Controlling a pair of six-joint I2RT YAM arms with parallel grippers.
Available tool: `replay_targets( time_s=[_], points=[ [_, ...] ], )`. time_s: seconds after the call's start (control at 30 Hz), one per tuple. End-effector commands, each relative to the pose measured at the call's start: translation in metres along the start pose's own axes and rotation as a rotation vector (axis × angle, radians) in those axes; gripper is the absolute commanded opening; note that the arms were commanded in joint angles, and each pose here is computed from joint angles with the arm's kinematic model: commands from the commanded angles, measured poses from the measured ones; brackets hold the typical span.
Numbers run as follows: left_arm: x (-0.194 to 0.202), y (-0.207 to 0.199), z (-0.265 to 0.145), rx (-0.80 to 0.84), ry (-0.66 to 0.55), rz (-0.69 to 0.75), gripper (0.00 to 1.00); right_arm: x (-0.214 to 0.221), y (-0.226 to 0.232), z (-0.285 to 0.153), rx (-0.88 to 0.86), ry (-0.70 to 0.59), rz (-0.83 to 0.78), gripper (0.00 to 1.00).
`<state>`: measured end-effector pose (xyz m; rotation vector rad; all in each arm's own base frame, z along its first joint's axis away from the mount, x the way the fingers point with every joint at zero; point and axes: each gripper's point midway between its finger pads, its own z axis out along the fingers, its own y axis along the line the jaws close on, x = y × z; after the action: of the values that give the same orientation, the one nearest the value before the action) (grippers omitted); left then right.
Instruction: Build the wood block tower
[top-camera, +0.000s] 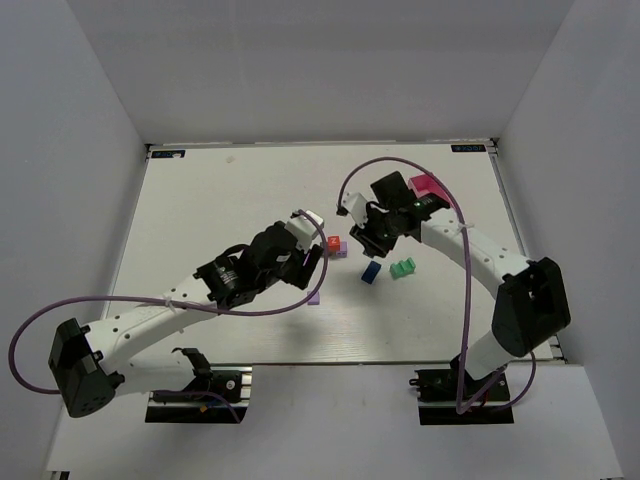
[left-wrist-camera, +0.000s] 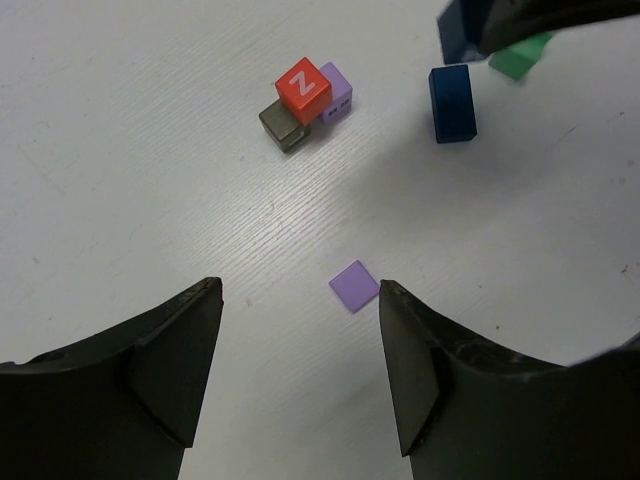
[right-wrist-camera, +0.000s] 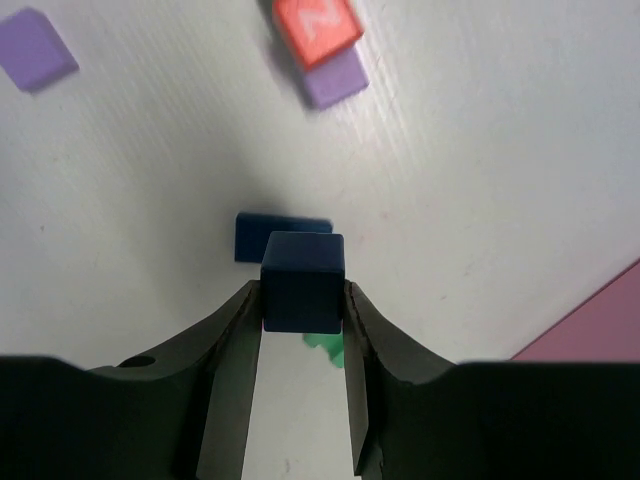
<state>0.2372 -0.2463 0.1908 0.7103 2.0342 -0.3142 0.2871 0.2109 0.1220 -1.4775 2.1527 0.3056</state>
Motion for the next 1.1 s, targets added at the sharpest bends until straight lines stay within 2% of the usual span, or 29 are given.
replay_targets(
  time_s=[0.0,0.03,0.23,0.3,0.5,1.07],
  points=[
    [-0.009,-0.001,-0.009,0.028,-0.051,0.008,0.74,-0.023,-0.008,0.000,-0.037,-0.018,-0.071,0.14],
    [-0.009,-0.001,-0.009,0.028,-0.050,0.008,0.74,-0.041,-0.013,-0.008,-0.035,-0.056,-0.090,0.14],
    [-0.013,-0.002,-0.013,0.039,-0.067,0.004,0.74,-0.069,-0.024,-0.001,-0.072,-0.085,-0.204,0.14],
    [-0.013,-0.001,-0.013,0.039,-0.068,0.013,0.74,-0.065,-0.021,0.010,-0.122,-0.054,-0.254,0.14],
    [-0.015,0.000,-0.016,0.039,-0.078,0.019,0.74,-0.087,-0.024,0.011,-0.178,-0.081,-0.359,0.14],
    [-0.017,-0.005,-0.024,0.081,-0.105,0.023,0.74,-0.097,-0.016,0.034,-0.317,-0.016,-0.450,0.14]
  ],
)
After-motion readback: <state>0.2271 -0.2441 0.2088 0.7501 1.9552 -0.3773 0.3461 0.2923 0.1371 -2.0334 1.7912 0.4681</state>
